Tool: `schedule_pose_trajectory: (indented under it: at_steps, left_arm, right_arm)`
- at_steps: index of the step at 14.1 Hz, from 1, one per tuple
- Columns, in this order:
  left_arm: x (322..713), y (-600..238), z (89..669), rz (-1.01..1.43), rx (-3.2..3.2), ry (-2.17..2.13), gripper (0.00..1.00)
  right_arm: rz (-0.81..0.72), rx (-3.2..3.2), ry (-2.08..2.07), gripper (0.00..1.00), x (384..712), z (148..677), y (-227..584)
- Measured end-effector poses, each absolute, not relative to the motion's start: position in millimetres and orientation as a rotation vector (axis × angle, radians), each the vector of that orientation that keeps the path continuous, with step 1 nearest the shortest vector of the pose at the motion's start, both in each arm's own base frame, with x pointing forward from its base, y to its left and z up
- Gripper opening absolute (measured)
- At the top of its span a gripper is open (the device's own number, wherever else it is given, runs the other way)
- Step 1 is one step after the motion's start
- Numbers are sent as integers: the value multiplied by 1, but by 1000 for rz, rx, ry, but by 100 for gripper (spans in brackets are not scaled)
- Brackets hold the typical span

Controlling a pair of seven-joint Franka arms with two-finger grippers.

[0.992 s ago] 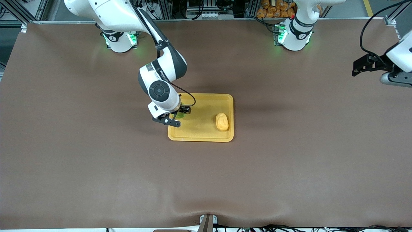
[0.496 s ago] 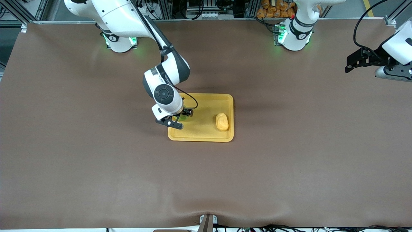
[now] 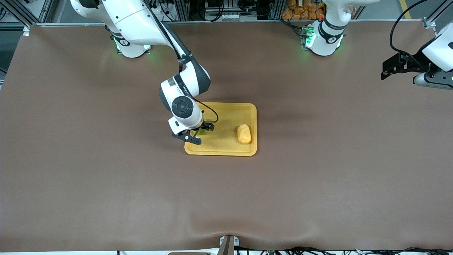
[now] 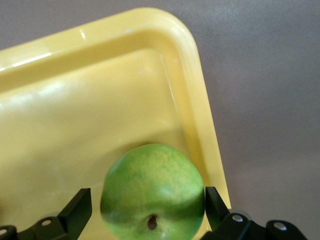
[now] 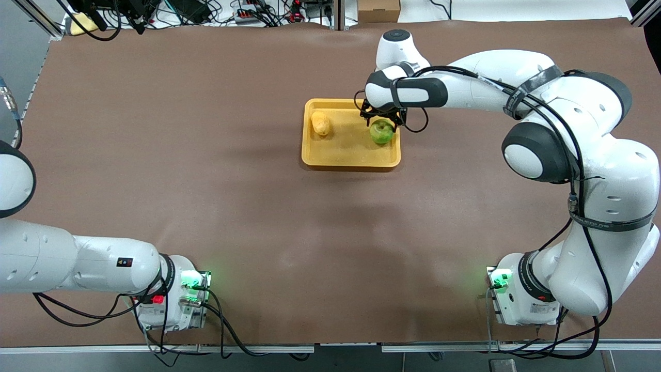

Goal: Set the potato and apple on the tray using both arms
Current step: 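Carry the green apple onto the tray with the right gripper and release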

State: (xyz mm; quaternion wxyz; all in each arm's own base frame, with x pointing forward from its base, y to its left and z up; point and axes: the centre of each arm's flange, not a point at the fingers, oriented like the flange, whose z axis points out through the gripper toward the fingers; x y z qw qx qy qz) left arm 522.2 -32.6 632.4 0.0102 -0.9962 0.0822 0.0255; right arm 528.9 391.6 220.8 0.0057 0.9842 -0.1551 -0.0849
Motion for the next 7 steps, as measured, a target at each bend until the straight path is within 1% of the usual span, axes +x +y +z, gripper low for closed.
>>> schedule_pose_trajectory:
  at_steps: [2,4,7]
  left_arm:
    - [525,-33,627,97,-3109,256,100]
    - [527,-32,623,106,-3109,255,100]
    - [527,-32,626,98,-3110,254,100]
  right_arm:
    - [-275,3078,-485,100,535,232,394]
    - [-326,3056,-470,100,542,255,398]
    - [-359,3044,-462,100,554,288,400]
